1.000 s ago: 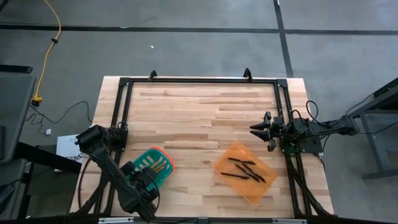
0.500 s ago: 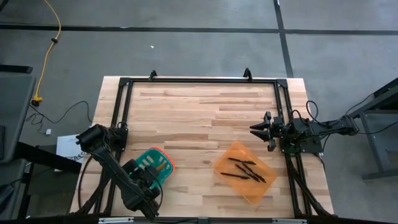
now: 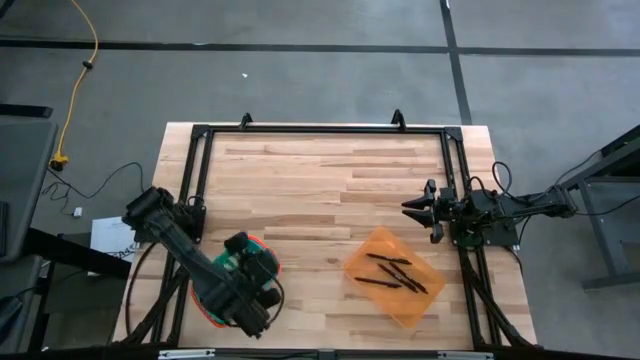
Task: Sort pens & pencils
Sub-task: Return to Home Position
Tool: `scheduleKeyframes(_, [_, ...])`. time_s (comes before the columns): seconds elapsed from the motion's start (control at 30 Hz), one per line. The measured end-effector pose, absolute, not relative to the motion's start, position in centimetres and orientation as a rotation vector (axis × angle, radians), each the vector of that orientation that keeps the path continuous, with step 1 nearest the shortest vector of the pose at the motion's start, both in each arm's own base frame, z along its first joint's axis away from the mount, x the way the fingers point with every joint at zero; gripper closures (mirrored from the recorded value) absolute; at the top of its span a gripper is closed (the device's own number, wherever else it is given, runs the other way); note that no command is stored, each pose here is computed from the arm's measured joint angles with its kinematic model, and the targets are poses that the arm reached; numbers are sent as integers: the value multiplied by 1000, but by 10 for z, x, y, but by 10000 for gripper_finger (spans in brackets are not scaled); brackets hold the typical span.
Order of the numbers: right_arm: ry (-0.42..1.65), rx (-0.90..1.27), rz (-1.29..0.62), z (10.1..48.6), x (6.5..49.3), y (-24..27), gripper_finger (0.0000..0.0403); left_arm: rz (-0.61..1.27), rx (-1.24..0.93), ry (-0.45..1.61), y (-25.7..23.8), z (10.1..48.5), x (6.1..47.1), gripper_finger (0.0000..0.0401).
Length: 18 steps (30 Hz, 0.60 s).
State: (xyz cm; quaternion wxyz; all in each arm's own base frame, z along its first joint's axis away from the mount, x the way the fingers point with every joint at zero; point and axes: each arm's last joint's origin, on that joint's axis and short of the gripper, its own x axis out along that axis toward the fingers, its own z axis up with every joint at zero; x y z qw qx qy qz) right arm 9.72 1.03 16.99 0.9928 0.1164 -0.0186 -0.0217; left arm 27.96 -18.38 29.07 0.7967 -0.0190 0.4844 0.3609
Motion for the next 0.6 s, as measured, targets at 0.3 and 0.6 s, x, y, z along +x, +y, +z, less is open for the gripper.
scheduleKeyframes(0.3, [-37, 233, -44, 170, 97, 10, 306, 855, 11, 798, -126, 344, 273, 394])
scheduleKeyframes(0.6, [-37, 233, -44, 170, 97, 10, 306, 867, 140, 801, -105, 351, 278, 399])
